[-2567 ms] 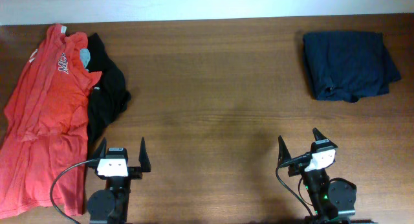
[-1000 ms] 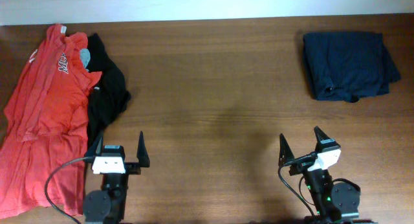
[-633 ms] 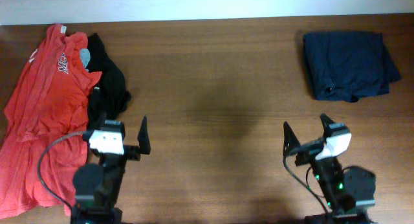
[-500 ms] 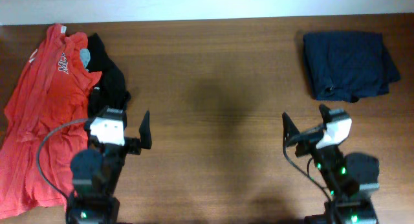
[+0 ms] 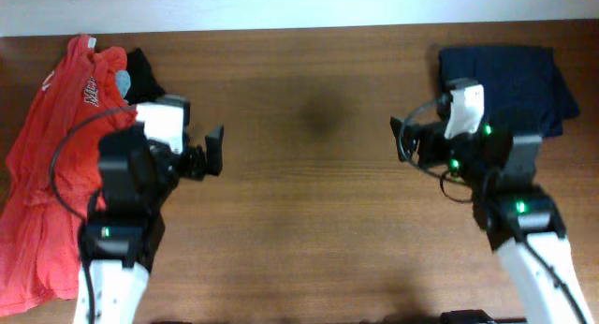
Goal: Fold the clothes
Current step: 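Move the left gripper over the red shirt pile and grasp a shirt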
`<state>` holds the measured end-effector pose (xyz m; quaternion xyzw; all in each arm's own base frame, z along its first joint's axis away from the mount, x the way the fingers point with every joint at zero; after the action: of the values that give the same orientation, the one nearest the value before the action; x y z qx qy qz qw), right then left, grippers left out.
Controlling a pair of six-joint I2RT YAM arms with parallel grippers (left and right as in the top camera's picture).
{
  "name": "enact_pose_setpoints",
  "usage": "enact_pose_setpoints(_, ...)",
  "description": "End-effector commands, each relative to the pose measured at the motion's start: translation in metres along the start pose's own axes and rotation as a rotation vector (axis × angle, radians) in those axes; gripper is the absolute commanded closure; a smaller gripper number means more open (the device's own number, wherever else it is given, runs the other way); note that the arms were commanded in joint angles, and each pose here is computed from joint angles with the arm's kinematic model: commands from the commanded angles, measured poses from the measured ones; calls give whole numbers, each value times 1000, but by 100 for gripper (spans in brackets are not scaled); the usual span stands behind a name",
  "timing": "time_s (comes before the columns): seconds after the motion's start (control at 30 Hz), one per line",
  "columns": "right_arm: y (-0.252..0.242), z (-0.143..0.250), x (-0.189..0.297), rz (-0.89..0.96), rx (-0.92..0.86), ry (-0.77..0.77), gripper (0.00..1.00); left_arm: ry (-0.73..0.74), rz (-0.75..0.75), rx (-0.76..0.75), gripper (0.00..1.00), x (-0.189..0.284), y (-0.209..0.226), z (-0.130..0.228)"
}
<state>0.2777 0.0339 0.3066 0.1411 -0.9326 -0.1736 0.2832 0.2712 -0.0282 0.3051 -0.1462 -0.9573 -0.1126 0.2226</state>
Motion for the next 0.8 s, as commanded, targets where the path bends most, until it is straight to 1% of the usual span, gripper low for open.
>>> enact_pose_setpoints(0.0,2,-16,-7,-9,-24,36,2,30,56,-12,1,-15,5,-15)
enact_pose_setpoints(0.13,1,-17,-20,-32,-38,107,1,131,143,-25,1,-42,8,-21)
enact_pose_setpoints(0.23,-1,-14,-28,-49,-49,136,1,216,250,-51,1,-64,8,-22)
enact_pose_setpoints(0.37,-3,-11,-35,-58,-63,159,1,346,327,-9,1,-91,9,-14)
enact_pose_setpoints(0.43,-4,-10,-36,-59,-65,165,2,387,374,15,1,-107,6,-4)
enact_pose_setpoints(0.77,-7,-7,-43,-49,-73,184,1,516,423,63,1,-143,3,32)
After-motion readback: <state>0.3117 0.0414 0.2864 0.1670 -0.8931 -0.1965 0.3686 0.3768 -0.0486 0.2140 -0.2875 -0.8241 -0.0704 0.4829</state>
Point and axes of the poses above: each gripper's point midway between its finger pads, its own x axis back along the fingers, its own y axis along the line the jaws close on, z = x × y, the point moved 10 cm from there along x, back along the fingers, and after that the axes turned 13 degrees about -x, right-handed, at the moved point
